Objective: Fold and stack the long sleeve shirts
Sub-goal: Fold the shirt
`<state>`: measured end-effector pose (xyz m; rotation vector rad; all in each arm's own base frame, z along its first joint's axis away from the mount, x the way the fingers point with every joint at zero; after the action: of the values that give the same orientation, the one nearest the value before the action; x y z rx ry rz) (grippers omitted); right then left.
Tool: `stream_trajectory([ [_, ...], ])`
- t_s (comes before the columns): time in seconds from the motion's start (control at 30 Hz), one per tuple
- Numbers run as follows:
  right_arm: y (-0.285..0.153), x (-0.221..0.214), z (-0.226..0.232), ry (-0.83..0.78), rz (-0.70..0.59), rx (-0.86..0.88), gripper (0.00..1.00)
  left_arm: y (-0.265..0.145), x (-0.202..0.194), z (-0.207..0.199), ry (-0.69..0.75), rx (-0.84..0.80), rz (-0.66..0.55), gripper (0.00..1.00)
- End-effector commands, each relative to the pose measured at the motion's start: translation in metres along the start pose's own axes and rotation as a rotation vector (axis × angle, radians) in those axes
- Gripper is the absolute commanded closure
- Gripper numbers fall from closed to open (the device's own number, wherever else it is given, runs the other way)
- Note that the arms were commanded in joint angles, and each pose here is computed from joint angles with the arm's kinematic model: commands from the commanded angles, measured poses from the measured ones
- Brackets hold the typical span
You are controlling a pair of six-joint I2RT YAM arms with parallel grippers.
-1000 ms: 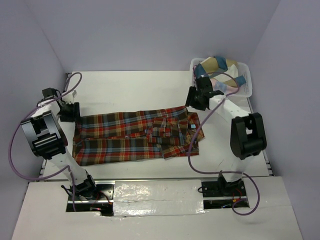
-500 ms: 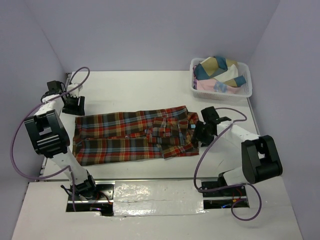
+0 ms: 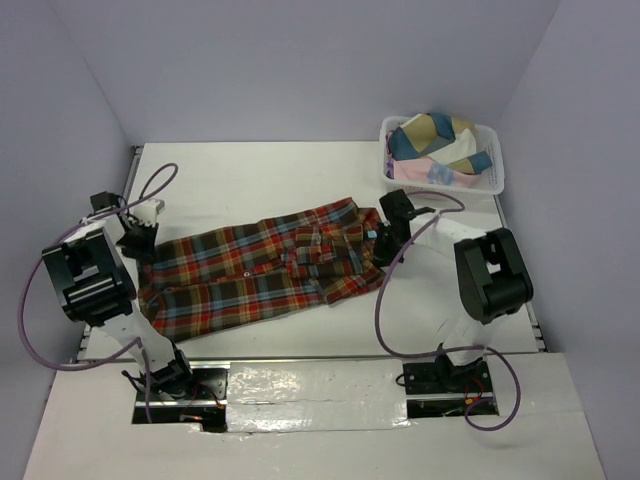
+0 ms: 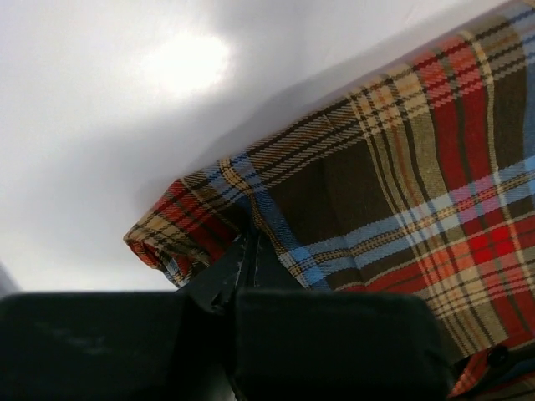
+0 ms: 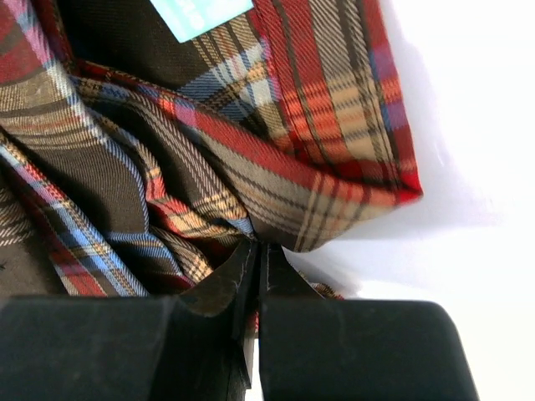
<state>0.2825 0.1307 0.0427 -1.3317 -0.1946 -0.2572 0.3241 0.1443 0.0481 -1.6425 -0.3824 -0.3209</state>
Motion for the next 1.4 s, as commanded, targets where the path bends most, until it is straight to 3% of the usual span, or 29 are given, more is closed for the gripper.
stream_trajectory([
  [0.0, -0.003, 0.048, 0.015, -0.116, -0.098, -0.056, 1.0, -0.019, -0.039, 0.019, -0.017, 0.036, 0.081, 1.0],
  [0.1, -0.001, 0.085, 0.03, -0.165, -0.127, -0.047, 1.0, -0.027, -0.057, 0.016, 0.048, 0.023, 0.112, 1.0],
  [0.33, 0.022, 0.155, 0.056, -0.281, -0.139, -0.046, 1.0, -0.04, -0.091, -0.011, 0.274, -0.079, 0.124, 0.87],
  [0.47, 0.016, 0.21, 0.083, -0.292, -0.237, 0.003, 1.0, -0.046, -0.096, -0.032, 0.322, -0.207, 0.103, 0.84],
  [0.53, 0.034, 0.22, 0.09, -0.289, -0.218, 0.02, 1.0, -0.046, -0.096, -0.038, 0.347, -0.25, 0.1, 0.83],
  [0.57, 0.017, 0.242, 0.103, -0.294, -0.28, 0.048, 1.0, -0.047, -0.097, -0.042, 0.356, -0.271, 0.098, 0.83],
  [0.7, 0.031, 0.275, 0.113, -0.267, -0.37, 0.092, 1.0, -0.047, -0.095, -0.08, 0.418, -0.441, 0.104, 0.82],
  [0.83, 0.025, 0.315, 0.105, -0.108, -0.497, 0.17, 0.99, -0.041, -0.099, -0.123, 0.503, -0.574, 0.17, 0.78],
  [0.93, 0.007, 0.342, 0.119, -0.078, -0.595, 0.276, 0.76, -0.033, -0.111, -0.143, 0.593, -0.626, 0.214, 0.73],
  [0.97, -0.002, 0.35, 0.124, -0.089, -0.629, 0.305, 0.57, -0.032, -0.119, -0.149, 0.629, -0.648, 0.226, 0.72],
  [1.07, -0.045, 0.368, 0.138, -0.123, -0.747, 0.344, 0.34, -0.034, -0.128, -0.149, 0.662, -0.668, 0.253, 0.69],
  [1.17, -0.073, 0.368, 0.132, -0.147, -0.801, 0.296, 0.23, -0.041, -0.138, -0.144, 0.687, -0.657, 0.303, 0.64],
  [1.27, -0.086, 0.354, 0.129, -0.161, -0.771, 0.247, 0.18, -0.053, -0.141, -0.145, 0.691, -0.666, 0.308, 0.58],
  [1.37, -0.095, 0.325, 0.133, -0.182, -0.703, 0.192, 0.19, -0.067, -0.14, -0.145, 0.685, -0.676, 0.309, 0.49],
])
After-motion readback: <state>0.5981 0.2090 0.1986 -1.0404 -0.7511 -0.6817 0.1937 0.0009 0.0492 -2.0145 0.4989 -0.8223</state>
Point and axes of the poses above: each gripper's point midway between its finger pads, its own y axis out along the fingers, its own z axis along the line the jaws close on, x = y × z, the point moved 3 cm from there along -y, back along the fingers, and after that the axes turned 13 degrees about -y, right-handed, at the moved point
